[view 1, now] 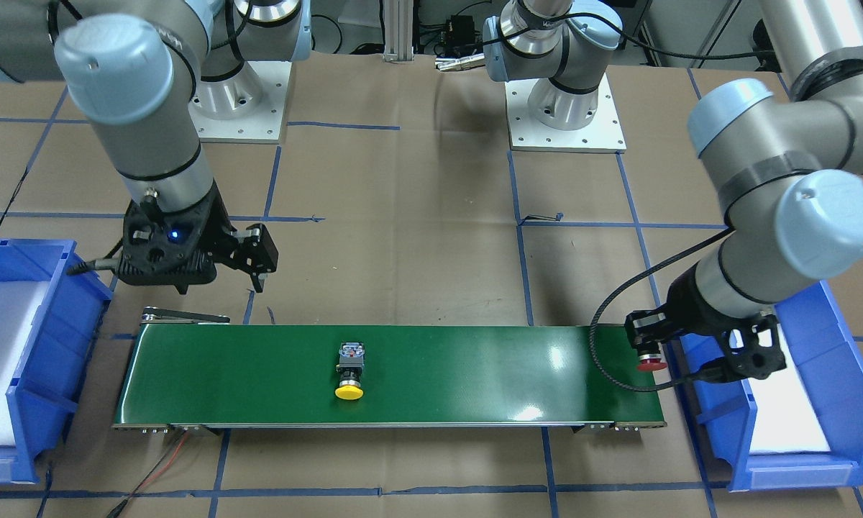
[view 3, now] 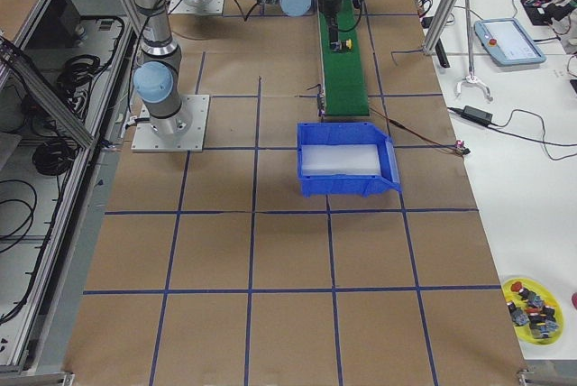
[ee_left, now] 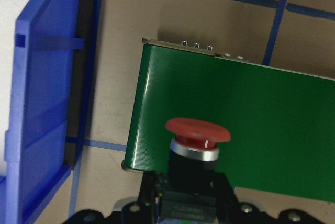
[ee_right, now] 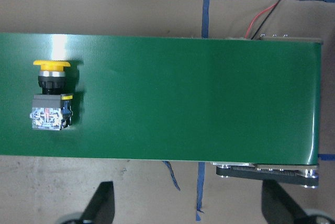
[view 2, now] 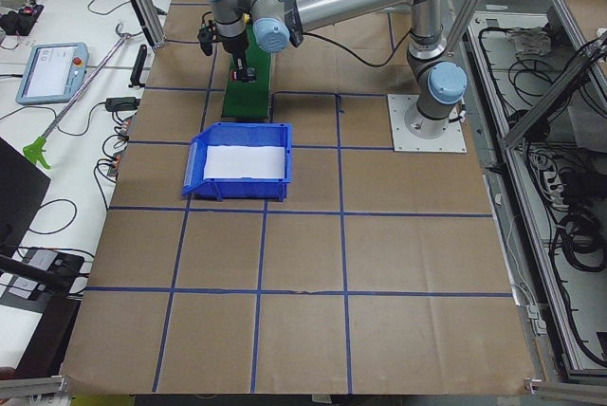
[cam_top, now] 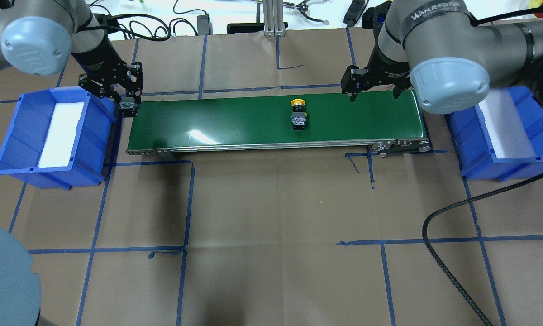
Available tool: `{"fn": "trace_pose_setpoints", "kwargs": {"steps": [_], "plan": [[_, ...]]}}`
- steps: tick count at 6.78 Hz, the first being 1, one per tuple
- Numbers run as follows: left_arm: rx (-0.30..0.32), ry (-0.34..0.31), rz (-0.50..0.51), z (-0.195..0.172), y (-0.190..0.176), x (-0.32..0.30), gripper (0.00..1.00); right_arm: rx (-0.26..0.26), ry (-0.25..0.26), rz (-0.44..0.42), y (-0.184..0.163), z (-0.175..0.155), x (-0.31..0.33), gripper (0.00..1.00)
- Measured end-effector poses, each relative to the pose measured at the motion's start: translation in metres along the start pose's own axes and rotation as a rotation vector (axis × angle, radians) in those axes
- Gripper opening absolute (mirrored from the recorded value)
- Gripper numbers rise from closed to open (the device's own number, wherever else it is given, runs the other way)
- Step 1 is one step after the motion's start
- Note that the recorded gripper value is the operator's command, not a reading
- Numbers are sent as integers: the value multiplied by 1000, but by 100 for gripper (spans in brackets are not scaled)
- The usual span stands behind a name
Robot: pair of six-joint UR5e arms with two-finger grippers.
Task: Transport two buttons from left to right
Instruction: 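Lift the red button with left gripper while right gripper approaches yellow button, then place red button on conveyor with left gripper while right gripper grasps yellow button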
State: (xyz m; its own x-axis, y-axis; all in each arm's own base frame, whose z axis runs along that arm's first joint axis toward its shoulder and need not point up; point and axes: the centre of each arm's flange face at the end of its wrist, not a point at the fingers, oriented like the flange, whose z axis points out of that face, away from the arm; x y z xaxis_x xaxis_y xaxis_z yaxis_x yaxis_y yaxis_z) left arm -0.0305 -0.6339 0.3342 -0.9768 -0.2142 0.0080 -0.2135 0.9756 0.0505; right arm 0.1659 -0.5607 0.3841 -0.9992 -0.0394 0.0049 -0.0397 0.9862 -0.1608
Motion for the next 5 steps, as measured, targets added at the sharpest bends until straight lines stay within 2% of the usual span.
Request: {"fn": "trace_pose_setpoints", "kwargs": {"steps": [2,3,4,5], "plan": [[60,6,-18,47,10,9,11,34,-6,-1,-14,21,-1,100],[75,7,-18,62,13,11,18,31,-30,10,-16,28,-4,100],[81,6,-17,69,15,12,86,17,-64,27,-18,37,-7,100],[81,7,-16,72,17,12,99,0,-79,34,-20,49,-9,100]]}}
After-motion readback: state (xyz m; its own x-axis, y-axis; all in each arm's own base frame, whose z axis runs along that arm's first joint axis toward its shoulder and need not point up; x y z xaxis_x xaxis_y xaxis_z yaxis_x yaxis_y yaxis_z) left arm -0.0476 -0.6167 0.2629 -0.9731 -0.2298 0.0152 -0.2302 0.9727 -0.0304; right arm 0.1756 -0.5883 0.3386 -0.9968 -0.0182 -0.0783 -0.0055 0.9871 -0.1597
